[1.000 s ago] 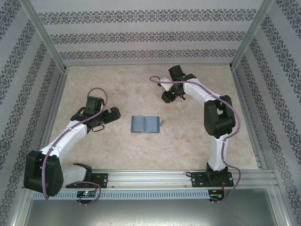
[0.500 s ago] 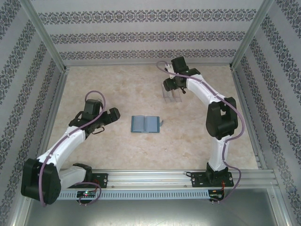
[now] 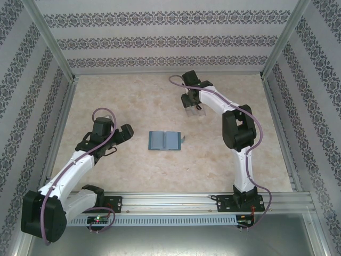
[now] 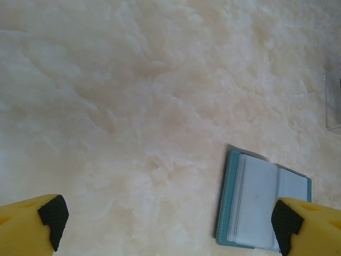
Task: Put the credit cards into the card holder
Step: Rotate the storage box at the top-right of the table.
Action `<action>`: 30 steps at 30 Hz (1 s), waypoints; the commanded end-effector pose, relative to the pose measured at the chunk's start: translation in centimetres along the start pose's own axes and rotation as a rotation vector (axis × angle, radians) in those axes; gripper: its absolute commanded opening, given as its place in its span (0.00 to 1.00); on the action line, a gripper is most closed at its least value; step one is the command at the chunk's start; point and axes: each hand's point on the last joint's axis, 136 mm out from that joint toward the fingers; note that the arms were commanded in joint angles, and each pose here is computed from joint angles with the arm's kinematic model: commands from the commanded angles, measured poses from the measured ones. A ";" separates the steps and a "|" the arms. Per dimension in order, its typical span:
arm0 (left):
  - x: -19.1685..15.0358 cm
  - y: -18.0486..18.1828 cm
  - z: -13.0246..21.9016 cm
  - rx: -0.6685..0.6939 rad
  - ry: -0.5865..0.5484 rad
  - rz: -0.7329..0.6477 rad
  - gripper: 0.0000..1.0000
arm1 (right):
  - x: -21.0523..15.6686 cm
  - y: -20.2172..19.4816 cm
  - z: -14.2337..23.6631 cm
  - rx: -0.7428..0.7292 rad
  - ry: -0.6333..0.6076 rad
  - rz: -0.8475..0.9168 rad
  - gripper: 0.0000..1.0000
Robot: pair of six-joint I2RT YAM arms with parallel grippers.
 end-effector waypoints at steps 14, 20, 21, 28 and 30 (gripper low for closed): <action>0.4 0.3 1.2 -0.012 -0.072 0.015 0.99 | 1.0 -3.5 2.7 -0.266 0.001 0.075 0.42; 0.2 0.5 1.3 -0.010 -0.076 0.024 1.00 | 0.8 -3.1 2.1 -0.249 0.015 0.088 0.16; 0.2 0.6 1.3 -0.013 -0.080 0.024 0.99 | 0.7 -3.1 2.1 -0.245 0.015 0.089 0.13; 0.4 0.7 1.7 -0.006 -0.099 0.019 0.99 | 1.0 -2.6 2.5 -0.218 0.003 0.088 0.00; 0.5 0.8 1.8 -0.005 -0.100 0.017 0.99 | 1.0 -2.6 2.6 -0.206 0.001 0.085 0.00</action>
Point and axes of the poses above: each hand's point on the last joint's axis, 136 mm out from that joint toward the fingers, its own z axis back along the fingers, its own y axis along the line the jaws close on, x = y × z, and after that the axes turned 6 degrees about z, right-handed
